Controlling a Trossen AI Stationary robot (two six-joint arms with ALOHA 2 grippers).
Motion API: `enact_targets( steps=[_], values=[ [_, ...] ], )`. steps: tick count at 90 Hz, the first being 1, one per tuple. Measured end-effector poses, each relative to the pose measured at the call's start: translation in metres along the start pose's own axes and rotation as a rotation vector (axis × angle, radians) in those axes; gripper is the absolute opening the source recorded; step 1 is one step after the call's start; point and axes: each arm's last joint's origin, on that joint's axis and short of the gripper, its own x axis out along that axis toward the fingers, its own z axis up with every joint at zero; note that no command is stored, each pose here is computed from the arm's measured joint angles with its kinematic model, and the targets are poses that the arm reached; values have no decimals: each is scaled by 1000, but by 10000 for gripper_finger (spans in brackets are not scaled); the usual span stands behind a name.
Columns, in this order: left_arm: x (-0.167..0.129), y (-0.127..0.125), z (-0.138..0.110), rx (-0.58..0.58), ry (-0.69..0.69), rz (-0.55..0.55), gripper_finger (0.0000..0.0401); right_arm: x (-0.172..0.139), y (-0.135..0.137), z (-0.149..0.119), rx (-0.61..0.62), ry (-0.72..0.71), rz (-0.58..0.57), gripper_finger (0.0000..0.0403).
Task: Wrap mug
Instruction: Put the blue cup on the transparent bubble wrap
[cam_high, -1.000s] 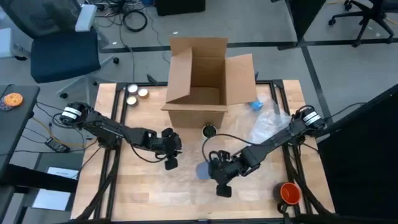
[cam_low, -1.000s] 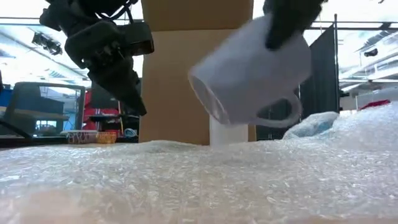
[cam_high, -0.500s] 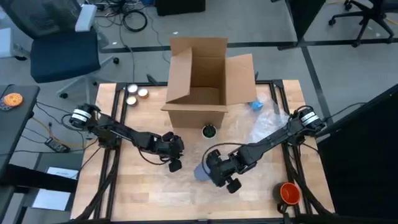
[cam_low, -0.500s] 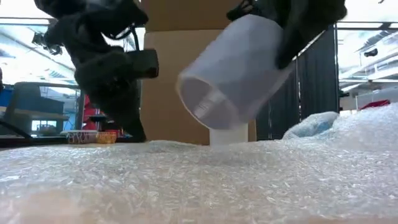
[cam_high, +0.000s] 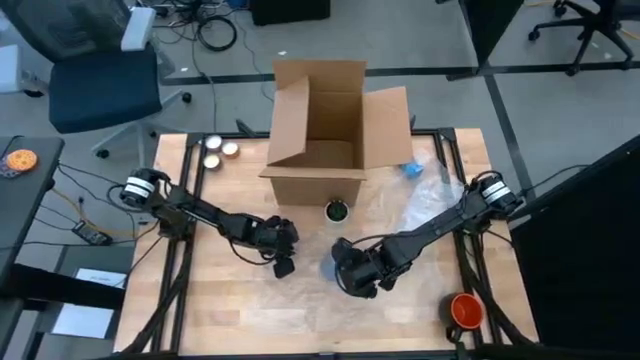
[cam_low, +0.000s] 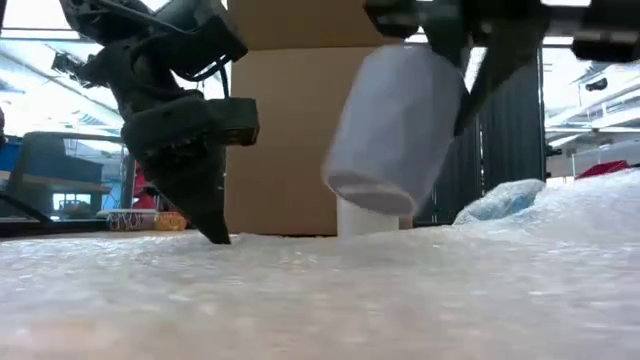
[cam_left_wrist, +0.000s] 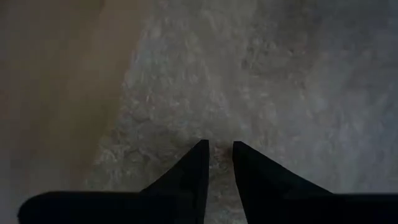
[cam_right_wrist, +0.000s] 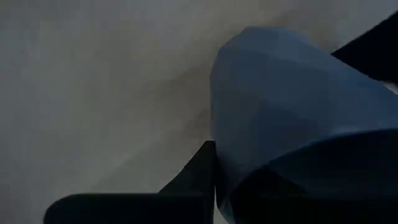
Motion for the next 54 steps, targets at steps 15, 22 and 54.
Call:
enact_targets(
  steps=[15,22,54],
  values=[
    [-9,8,5,-20,38,44,60,12,4,5,-137,49,-2,0],
    [-12,10,9,-24,67,68,60,17,3,7,-193,65,-20,0],
    [-17,4,21,-27,41,58,60,28,-3,15,-84,17,-70,11]
  ],
)
